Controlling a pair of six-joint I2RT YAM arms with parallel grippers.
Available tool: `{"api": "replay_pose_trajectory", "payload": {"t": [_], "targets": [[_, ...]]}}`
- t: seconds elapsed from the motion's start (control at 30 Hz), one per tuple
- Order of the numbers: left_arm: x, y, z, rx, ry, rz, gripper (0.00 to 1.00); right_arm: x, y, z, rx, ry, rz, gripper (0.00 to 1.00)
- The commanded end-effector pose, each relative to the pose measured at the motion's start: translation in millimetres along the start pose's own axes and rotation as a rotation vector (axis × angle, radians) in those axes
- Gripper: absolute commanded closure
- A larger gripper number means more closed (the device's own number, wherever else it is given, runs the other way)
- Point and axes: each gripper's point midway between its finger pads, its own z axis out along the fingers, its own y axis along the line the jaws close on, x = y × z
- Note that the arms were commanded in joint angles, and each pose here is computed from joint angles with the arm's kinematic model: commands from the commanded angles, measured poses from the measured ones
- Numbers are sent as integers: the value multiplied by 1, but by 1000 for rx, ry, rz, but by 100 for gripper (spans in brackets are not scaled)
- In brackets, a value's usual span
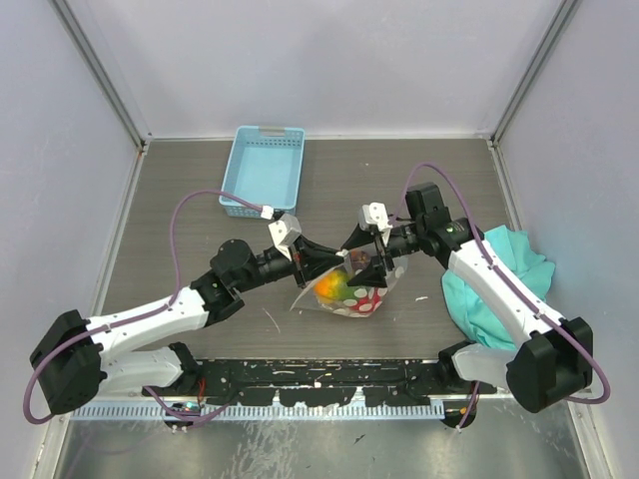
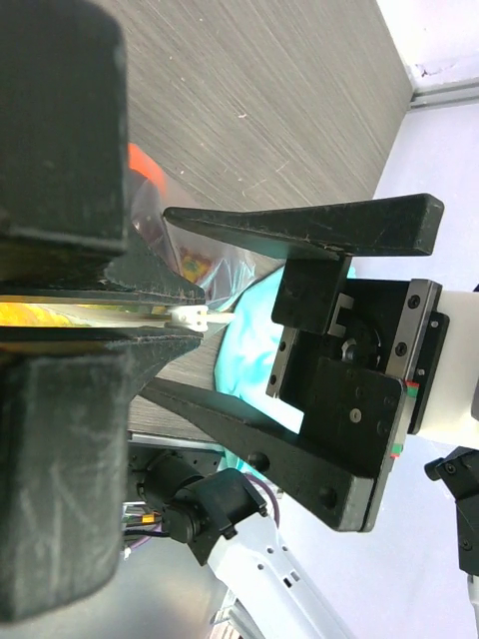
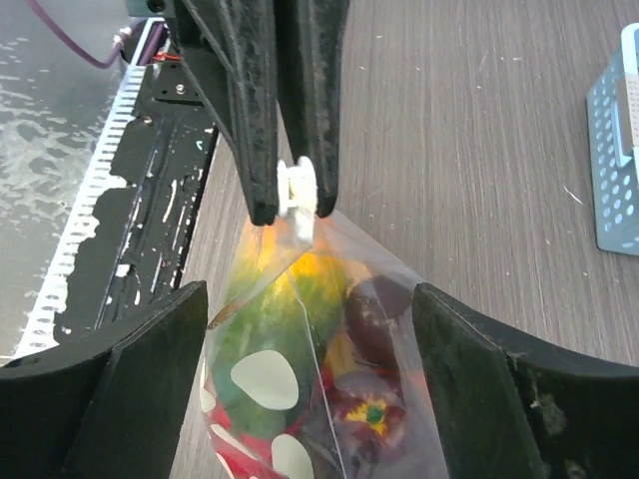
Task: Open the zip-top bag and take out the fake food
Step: Unzip the zipper food storage bag at the center of the board.
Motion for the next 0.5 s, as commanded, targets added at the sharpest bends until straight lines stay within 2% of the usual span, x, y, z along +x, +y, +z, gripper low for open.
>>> {"api": "replay_pose_trajectory", "payload": {"t": [0.0,0.17,0.47], "targets": [[-32,-7,0,25,-122,27,100,-11,-9,-4,57,10,-68,15],[-32,-4,-5,1,-131,24,100,-12,-8,-5,56,10,-75,25],[-26,-5,-16,-7,-101,34,100,-27,-4,-24,56,-20,-94,18]]}}
